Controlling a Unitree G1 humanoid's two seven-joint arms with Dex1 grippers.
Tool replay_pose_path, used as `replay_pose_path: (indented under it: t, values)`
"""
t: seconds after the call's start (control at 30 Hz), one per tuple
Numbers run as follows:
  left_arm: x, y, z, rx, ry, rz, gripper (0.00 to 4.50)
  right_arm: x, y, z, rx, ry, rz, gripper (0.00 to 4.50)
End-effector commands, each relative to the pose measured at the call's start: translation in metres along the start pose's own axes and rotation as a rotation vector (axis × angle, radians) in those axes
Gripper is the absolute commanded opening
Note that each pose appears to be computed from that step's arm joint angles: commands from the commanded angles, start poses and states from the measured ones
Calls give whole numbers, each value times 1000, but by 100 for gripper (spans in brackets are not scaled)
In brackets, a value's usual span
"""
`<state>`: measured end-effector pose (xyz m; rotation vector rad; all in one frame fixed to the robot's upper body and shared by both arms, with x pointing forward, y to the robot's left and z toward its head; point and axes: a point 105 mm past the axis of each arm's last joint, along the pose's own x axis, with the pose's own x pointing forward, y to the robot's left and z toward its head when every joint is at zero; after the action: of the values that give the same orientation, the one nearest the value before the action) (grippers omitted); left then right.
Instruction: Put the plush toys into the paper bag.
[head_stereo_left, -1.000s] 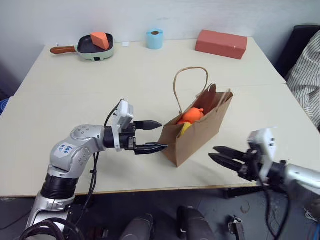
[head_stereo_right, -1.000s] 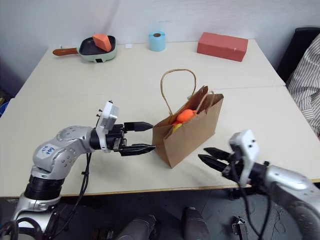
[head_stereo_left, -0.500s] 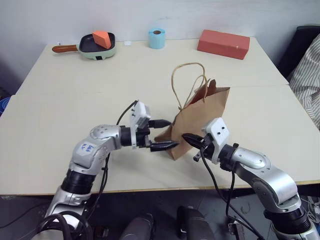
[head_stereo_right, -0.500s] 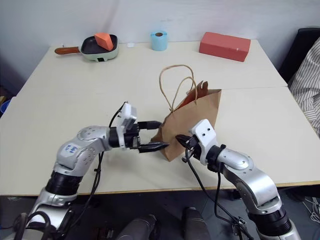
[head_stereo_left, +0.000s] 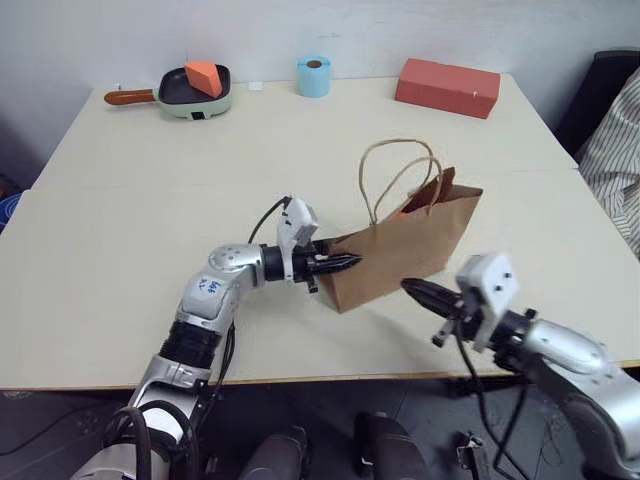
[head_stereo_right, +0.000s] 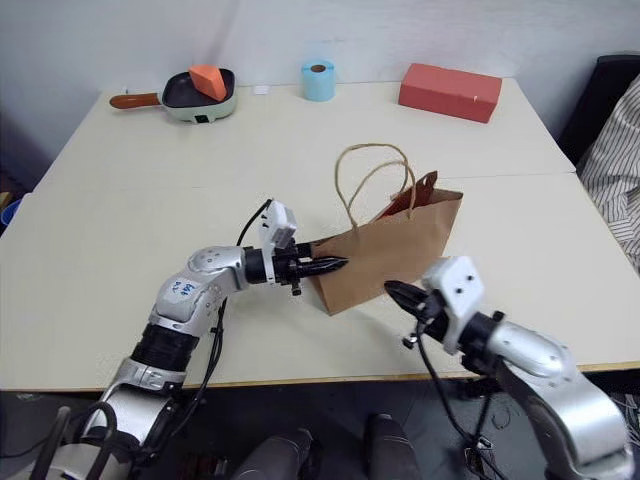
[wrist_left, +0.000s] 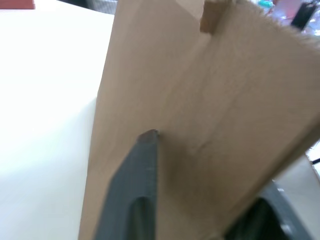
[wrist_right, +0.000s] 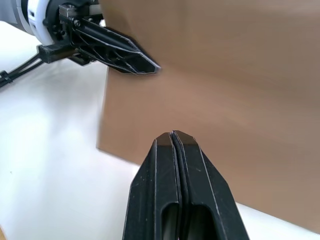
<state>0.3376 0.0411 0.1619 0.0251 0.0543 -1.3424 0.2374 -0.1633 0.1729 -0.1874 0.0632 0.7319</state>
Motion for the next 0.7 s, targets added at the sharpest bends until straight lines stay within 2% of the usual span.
replay_pose_path:
  t: [0.03, 0.07, 0.13, 0.23, 0.33, 0.43, 0.47, 0.57, 0.7]
  values:
    - [-17, -2, 27, 63, -56, -146, 21, -42, 7, 28, -38, -51, 88, 38]
    - [-23, -4, 32, 81, -54, -205, 0, -56, 8, 31, -35, -39, 117, 63]
    - [-33, 0, 38, 106, -12, -302, 0, -86, 10, 41, -17, 0, 165, 130]
    - [-36, 4, 38, 153, 55, -414, 0, -114, 5, 53, -4, 48, 162, 240]
    - [-32, 8, 31, 186, 104, -450, 0, -126, 2, 53, -7, 83, 139, 337]
    - [-32, 10, 19, 183, 130, -432, 0, -124, 1, 44, -43, 132, 140, 442]
    - [-33, 11, 16, 176, 135, -412, 0, -122, 0, 42, -49, 135, 142, 447]
    - [-42, 15, 10, 144, 163, -348, 61, -115, -4, 42, -60, 122, 159, 450]
    - [-87, 10, 21, 145, 176, -240, 172, -106, -15, 44, -69, 123, 231, 450]
